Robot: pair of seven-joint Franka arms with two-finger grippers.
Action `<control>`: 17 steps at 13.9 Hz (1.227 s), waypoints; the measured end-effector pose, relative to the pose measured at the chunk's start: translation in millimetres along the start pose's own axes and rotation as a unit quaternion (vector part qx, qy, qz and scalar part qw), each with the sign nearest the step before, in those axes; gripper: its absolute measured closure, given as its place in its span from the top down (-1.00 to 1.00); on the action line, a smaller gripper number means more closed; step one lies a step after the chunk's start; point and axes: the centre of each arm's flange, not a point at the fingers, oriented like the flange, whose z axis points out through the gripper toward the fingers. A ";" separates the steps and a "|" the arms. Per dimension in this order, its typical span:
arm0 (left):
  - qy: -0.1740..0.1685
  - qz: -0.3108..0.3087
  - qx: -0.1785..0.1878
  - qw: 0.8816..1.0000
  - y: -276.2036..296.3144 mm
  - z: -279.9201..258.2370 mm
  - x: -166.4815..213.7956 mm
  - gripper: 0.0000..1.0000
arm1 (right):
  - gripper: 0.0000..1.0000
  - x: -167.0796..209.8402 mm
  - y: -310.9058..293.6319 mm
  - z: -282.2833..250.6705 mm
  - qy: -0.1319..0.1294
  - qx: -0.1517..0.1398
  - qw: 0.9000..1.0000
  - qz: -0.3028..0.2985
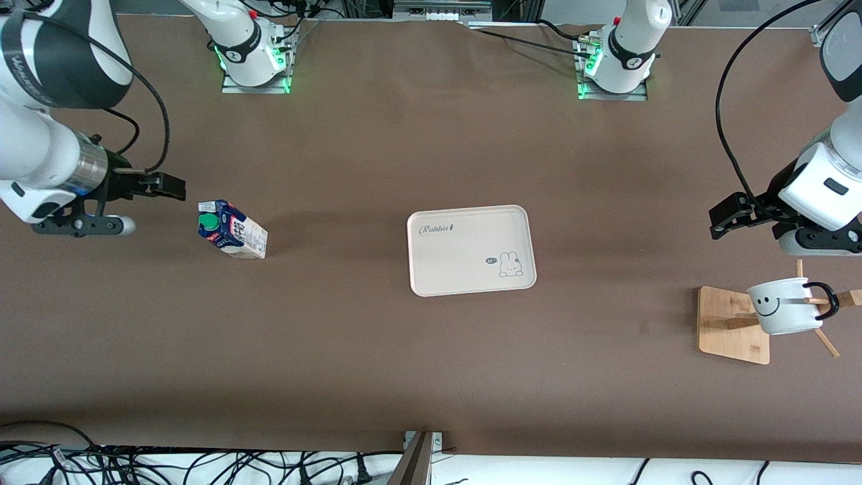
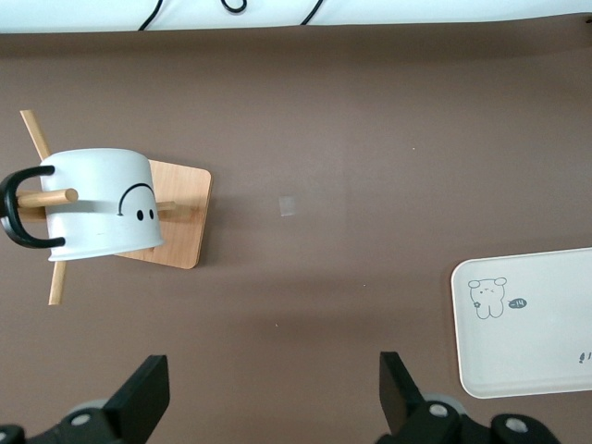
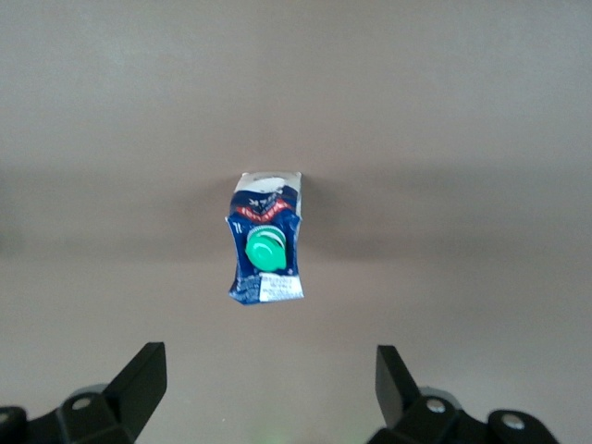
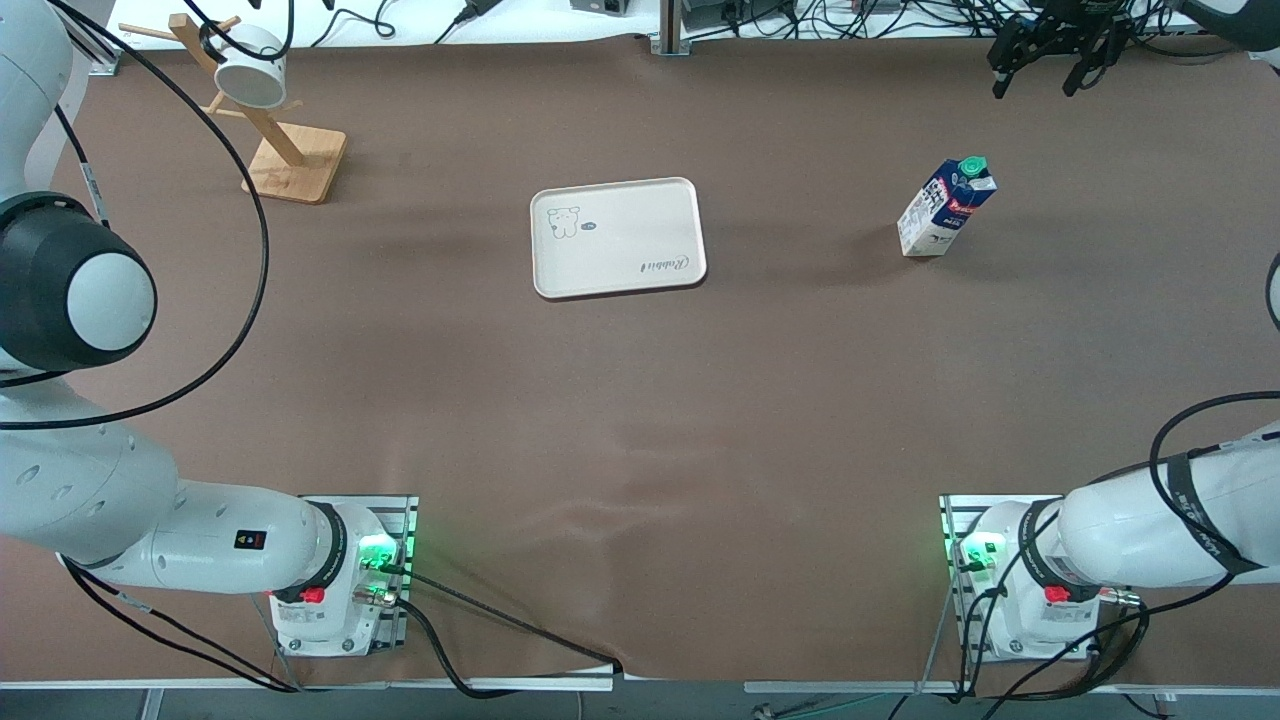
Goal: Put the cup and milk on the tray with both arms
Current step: 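Reach the right gripper to the milk carton and grasp it, then carry the milk carton onto the tray while the left gripper grasps the mug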
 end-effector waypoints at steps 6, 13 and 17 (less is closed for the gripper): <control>-0.053 -0.014 0.035 0.998 -15.6 74.2 18.3 1.00 | 1.00 17.1 -4.9 65.6 0.015 0.002 1.000 -0.003; -0.040 -0.043 0.041 0.997 -45.1 89.4 34.6 1.00 | 0.97 12.3 -7.0 148.5 0.033 0.005 0.999 -0.005; -0.026 -0.083 0.041 0.995 -54.0 87.4 27.2 1.00 | 0.59 5.9 -7.3 165.2 0.025 0.004 1.000 -0.006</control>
